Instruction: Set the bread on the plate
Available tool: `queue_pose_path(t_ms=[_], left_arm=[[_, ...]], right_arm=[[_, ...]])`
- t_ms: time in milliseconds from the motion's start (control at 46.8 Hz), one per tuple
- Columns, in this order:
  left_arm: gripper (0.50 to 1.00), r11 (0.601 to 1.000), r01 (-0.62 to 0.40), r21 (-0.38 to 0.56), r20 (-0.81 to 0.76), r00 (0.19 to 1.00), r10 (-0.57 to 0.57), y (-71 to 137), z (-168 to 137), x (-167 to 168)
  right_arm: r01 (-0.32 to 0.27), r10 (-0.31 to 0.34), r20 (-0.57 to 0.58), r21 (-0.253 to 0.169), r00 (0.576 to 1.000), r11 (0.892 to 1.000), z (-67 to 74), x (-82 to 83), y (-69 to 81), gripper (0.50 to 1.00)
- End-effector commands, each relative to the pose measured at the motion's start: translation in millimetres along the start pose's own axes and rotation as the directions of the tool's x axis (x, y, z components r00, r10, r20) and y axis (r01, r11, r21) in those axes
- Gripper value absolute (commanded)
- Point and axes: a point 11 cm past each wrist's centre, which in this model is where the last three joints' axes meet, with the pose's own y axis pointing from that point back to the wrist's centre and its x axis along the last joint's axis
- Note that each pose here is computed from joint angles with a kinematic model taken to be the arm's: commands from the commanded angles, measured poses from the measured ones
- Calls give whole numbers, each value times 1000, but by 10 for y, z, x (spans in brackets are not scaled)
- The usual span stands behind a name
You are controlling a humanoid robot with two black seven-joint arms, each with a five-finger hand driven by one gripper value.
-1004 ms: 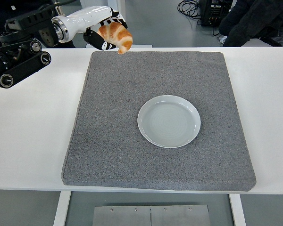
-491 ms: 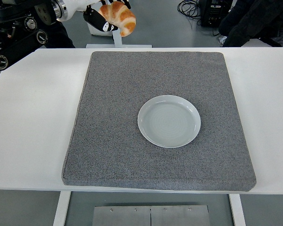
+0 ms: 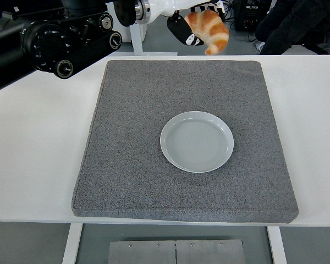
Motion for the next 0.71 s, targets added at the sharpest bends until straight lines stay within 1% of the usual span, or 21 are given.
queue_pose_path(t_ms=[0,107,321,470,684], left_arm=[[500,998,45,-36,21,999,-44,-130,174,-145],[500,993,83,-83,39,996,-80,-250,367,-306],[500,994,82,-71,39,996,-79,-244,308,-299],[500,992,114,-57,65,992,-110,-237,270,-373],[500,985,145,-88,69,988,-140,-229,297,-504]], right_arm=[[0,0,0,1,1000,1000,-3,0,0,1000],[0,0,0,0,1000,1000,-2,0,0,1000],[-2,2,0,1,1000,1000,-3,2,0,1000],[0,0,0,1,1000,1000,-3,0,0,1000],[-2,2,0,0,1000,1000,-2,2,0,1000]])
